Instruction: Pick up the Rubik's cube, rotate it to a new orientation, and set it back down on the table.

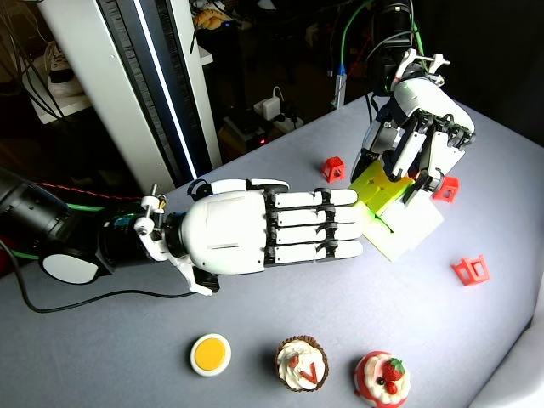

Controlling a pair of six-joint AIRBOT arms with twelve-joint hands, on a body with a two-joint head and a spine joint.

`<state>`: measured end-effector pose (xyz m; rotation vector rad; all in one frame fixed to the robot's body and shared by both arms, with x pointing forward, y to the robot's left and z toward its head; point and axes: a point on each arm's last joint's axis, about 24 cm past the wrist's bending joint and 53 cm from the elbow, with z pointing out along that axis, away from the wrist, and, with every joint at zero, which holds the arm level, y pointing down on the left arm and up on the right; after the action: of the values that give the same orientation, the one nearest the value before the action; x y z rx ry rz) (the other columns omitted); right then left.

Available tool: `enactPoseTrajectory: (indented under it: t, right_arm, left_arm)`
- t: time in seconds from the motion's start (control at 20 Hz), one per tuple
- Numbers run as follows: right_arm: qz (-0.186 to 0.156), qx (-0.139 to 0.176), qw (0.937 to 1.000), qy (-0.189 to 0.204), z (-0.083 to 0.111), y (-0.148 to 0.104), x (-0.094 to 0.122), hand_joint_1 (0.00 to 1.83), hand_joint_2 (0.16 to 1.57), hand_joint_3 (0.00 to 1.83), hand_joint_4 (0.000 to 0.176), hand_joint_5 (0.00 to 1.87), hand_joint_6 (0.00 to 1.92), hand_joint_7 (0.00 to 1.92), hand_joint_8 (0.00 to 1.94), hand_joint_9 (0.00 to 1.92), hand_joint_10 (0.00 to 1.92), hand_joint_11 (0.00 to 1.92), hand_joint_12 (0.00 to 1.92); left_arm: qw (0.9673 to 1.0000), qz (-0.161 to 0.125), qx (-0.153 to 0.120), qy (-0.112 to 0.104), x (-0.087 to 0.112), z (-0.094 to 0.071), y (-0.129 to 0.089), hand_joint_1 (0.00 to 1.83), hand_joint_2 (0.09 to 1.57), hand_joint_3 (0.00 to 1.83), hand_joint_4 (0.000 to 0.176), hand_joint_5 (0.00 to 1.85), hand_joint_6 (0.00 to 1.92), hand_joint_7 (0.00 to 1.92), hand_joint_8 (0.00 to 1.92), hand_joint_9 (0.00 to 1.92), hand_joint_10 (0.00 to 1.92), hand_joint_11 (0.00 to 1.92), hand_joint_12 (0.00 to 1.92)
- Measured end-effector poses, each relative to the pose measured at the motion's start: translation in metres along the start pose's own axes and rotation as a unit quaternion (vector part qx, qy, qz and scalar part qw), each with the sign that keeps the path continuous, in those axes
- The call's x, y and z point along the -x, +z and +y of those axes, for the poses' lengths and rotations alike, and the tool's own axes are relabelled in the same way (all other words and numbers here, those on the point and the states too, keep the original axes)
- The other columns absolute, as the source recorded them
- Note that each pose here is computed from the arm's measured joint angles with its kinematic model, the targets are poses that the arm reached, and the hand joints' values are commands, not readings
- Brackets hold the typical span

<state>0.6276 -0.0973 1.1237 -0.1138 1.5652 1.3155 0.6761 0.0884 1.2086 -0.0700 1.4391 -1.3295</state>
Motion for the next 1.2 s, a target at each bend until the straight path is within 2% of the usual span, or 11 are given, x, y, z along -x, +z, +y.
enactPoseTrajectory:
  t: [0.15,0.3,0.4,0.6,0.65,0.7,0.85,0.9,1.0,1.05,1.2]
  right_arm:
    - [0.005,-0.001,1.0000,0.005,-0.001,0.003,-0.008,0.00,1.44,0.01,0.000,0.08,0.03,0.07,0.02,0.08,0.04,0.00,0.01]
    - [0.013,0.001,0.9999,0.002,-0.001,0.004,-0.013,0.00,1.44,0.00,0.000,0.06,0.01,0.06,0.01,0.08,0.04,0.00,0.00]
    - [0.014,-0.001,0.9999,0.003,-0.002,0.004,-0.014,0.00,1.43,0.00,0.000,0.05,0.01,0.06,0.01,0.11,0.05,0.03,0.02]
    - [0.019,-0.001,0.9998,0.002,-0.002,0.004,-0.018,0.00,1.43,0.00,0.000,0.07,0.02,0.07,0.01,0.10,0.05,0.04,0.03]
    - [0.022,-0.002,0.9998,0.001,-0.002,0.004,-0.019,0.00,1.43,0.00,0.000,0.11,0.05,0.07,0.01,0.10,0.07,0.01,0.23]
    - [0.022,-0.002,0.9997,0.001,-0.003,0.004,-0.020,0.00,1.42,0.00,0.000,0.14,0.07,0.10,0.02,0.10,0.08,0.00,0.26]
    - [0.030,-0.006,0.9995,0.003,-0.006,0.000,-0.027,0.00,1.43,0.01,0.000,0.14,0.07,0.15,0.01,0.10,0.07,0.00,0.18]
    - [0.034,-0.007,0.9994,0.003,-0.006,-0.001,-0.030,0.00,1.44,0.01,0.000,0.16,0.07,0.16,0.01,0.11,0.08,0.00,0.28]
    - [0.041,-0.007,0.9991,0.006,-0.005,-0.002,-0.036,0.00,1.43,0.00,0.000,0.13,0.05,0.14,0.01,0.10,0.08,0.00,0.25]
    - [0.042,-0.006,0.9991,0.007,-0.005,-0.001,-0.038,0.00,1.43,0.00,0.000,0.17,0.06,0.18,0.01,0.14,0.09,0.00,0.36]
    - [0.046,-0.006,0.9989,0.007,-0.004,-0.001,-0.041,0.00,1.43,0.00,0.000,0.16,0.04,0.20,0.01,0.16,0.11,0.00,0.47]
  left_arm:
    - [1.0000,0.001,-0.003,0.000,-0.001,-0.001,0.000,1.56,0.61,1.04,0.000,1.34,1.92,1.53,1.92,1.63,1.92,1.72,1.92]
    - [1.0000,0.000,-0.004,0.001,0.000,-0.002,0.000,1.52,0.65,0.98,0.000,1.34,1.92,1.52,1.92,1.62,1.92,1.72,1.92]
    - [1.0000,0.000,-0.004,0.000,0.000,-0.002,0.000,1.54,0.56,1.20,0.000,1.34,1.92,1.52,1.92,1.61,1.92,1.71,1.92]
    - [1.0000,0.001,-0.006,-0.001,-0.002,-0.003,0.001,1.54,0.55,1.26,0.000,1.32,1.92,1.52,1.92,1.61,1.92,1.69,1.92]
    - [1.0000,0.001,-0.006,-0.001,-0.002,-0.003,0.001,1.52,0.57,1.23,0.000,1.25,1.92,1.47,1.92,1.59,1.92,1.68,1.92]
    - [1.0000,0.001,-0.006,-0.001,-0.002,-0.003,0.001,1.51,0.58,1.24,0.000,1.25,1.92,1.46,1.92,1.57,1.92,1.67,1.92]
    - [1.0000,0.003,-0.006,0.000,-0.003,-0.003,0.001,1.54,0.58,1.23,0.000,1.24,1.92,1.45,1.92,1.56,1.92,1.66,1.92]
    - [1.0000,0.002,-0.006,0.000,-0.003,-0.003,0.001,1.54,0.57,1.23,0.000,1.23,1.92,1.45,1.92,1.56,1.92,1.66,1.92]
    - [1.0000,0.004,-0.005,0.001,-0.003,-0.003,0.001,1.54,0.58,1.23,0.000,1.20,1.92,1.45,1.92,1.56,1.92,1.66,1.92]
    - [1.0000,0.004,-0.004,0.001,-0.004,-0.002,0.001,1.55,0.57,1.23,0.000,1.19,1.92,1.44,1.92,1.56,1.92,1.67,1.92]
    - [1.0000,0.007,-0.002,0.002,-0.005,-0.001,0.001,1.55,0.56,1.25,0.000,1.20,1.92,1.45,1.92,1.56,1.92,1.67,1.92]
